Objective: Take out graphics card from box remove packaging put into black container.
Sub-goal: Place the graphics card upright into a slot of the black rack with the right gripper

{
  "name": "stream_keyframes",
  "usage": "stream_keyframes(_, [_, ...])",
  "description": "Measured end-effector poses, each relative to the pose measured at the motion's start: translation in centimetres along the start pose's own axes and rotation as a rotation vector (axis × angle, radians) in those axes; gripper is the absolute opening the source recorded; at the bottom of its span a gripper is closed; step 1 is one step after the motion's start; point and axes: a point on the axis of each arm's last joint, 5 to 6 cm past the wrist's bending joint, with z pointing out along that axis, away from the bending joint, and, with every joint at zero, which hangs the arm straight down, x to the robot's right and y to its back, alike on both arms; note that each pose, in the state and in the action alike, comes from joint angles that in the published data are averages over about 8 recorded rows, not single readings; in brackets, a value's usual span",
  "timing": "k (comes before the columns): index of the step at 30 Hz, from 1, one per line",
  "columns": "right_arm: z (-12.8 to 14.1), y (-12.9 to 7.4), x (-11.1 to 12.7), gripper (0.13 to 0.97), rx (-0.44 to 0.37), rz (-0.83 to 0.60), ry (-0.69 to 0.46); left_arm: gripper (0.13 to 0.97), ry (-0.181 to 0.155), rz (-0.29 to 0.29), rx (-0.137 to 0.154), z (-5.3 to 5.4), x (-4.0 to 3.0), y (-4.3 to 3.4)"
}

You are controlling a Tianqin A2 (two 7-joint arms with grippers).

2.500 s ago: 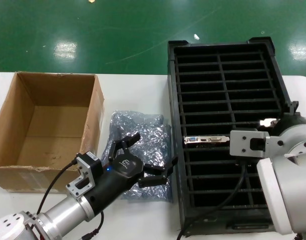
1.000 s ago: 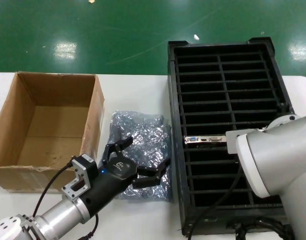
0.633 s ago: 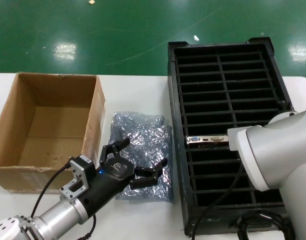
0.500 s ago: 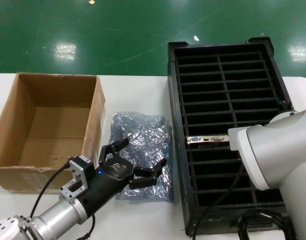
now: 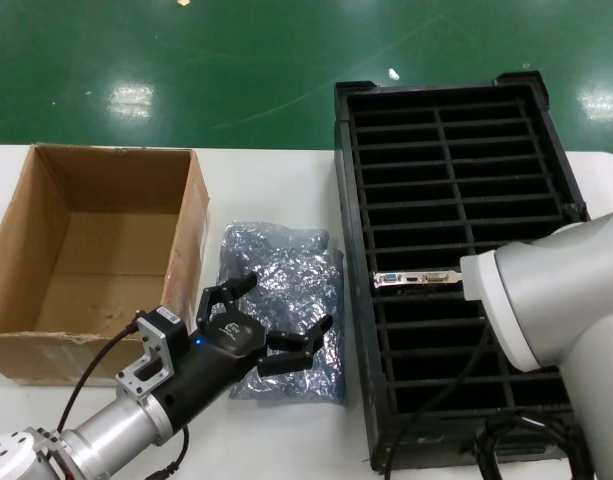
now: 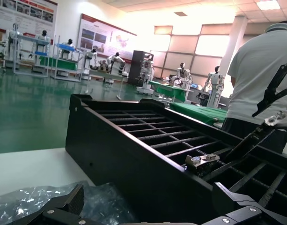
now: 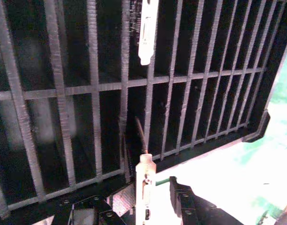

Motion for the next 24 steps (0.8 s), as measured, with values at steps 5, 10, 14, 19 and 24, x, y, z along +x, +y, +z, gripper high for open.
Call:
stream_keyframes(5, [0.0, -0.1, 0.2, 0.313, -0.003, -0.005, 0.001, 0.966, 0.002, 0.002, 0.004, -0.1, 0.11, -0.1])
stream_keyframes(10, [0.1, -0.1, 0.5, 0.386, -0.007, -0.01, 0.003, 0.966, 0.004, 0.004, 0.007, -0.2, 0.19, -0.2])
stream_keyframes(14, [0.0, -0.2, 1.0, 0.475, -0.012, -0.011, 0.009, 0.966, 0.005, 0.005, 0.01, -0.2, 0.25, -0.26])
stream_keyframes(19, [-0.2, -0.3, 1.6, 0.52, -0.018, 0.004, 0.02, 0.966, 0.007, 0.003, 0.013, -0.3, 0.33, -0.29])
stream_keyframes(24, [-0.3, -0.4, 1.9, 0.623, -0.02, 0.022, 0.028, 0.966, 0.008, 0.002, 0.014, -0.3, 0.37, -0.28])
